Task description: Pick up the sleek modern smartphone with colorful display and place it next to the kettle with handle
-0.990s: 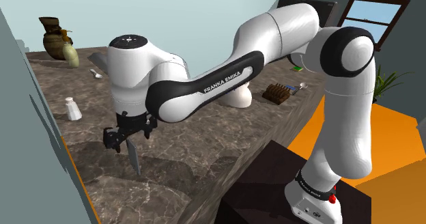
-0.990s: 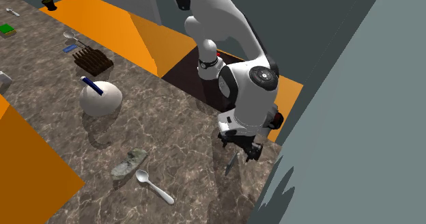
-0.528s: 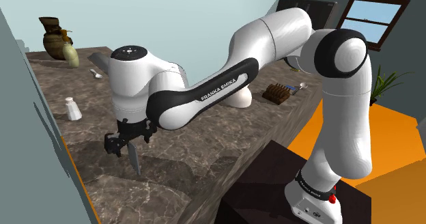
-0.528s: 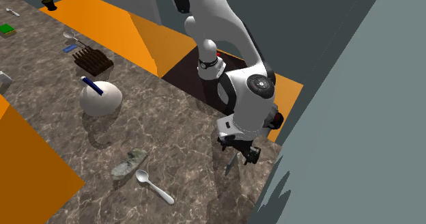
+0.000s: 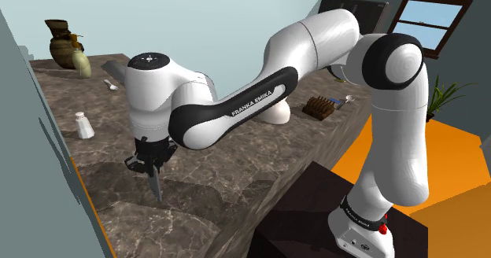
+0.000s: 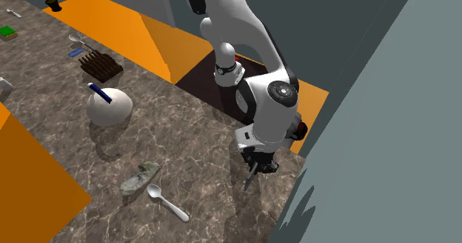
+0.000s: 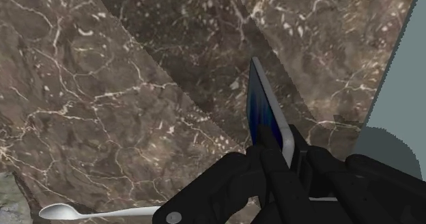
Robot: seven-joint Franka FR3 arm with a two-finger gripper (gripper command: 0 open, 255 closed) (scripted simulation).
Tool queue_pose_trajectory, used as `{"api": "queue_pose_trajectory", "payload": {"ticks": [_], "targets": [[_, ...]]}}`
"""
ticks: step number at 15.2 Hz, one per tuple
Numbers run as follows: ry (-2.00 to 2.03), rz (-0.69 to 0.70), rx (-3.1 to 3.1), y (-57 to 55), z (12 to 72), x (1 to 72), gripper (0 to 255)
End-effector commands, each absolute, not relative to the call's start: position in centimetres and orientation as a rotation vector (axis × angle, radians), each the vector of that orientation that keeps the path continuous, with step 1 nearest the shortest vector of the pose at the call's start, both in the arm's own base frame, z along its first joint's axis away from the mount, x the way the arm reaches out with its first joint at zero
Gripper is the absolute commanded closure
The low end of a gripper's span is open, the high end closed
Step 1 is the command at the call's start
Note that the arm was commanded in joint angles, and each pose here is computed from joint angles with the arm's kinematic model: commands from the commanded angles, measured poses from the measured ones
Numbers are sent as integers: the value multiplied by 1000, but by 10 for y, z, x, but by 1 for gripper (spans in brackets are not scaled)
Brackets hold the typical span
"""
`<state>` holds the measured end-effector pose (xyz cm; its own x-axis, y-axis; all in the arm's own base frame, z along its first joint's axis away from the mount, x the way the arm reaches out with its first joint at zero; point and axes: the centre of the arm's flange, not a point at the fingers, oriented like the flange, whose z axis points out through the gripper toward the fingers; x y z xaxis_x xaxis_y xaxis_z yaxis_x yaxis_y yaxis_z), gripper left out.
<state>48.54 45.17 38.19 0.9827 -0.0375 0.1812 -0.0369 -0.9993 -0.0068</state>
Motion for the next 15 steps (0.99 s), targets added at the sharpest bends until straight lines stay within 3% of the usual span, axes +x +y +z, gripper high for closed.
{"api": "queue_pose_trajectory", "payload": {"ticks": [1,15], "targets": [[58,-286,-3125,452,382,485,255],[58,-286,-3124,452,429,485,255]]}}
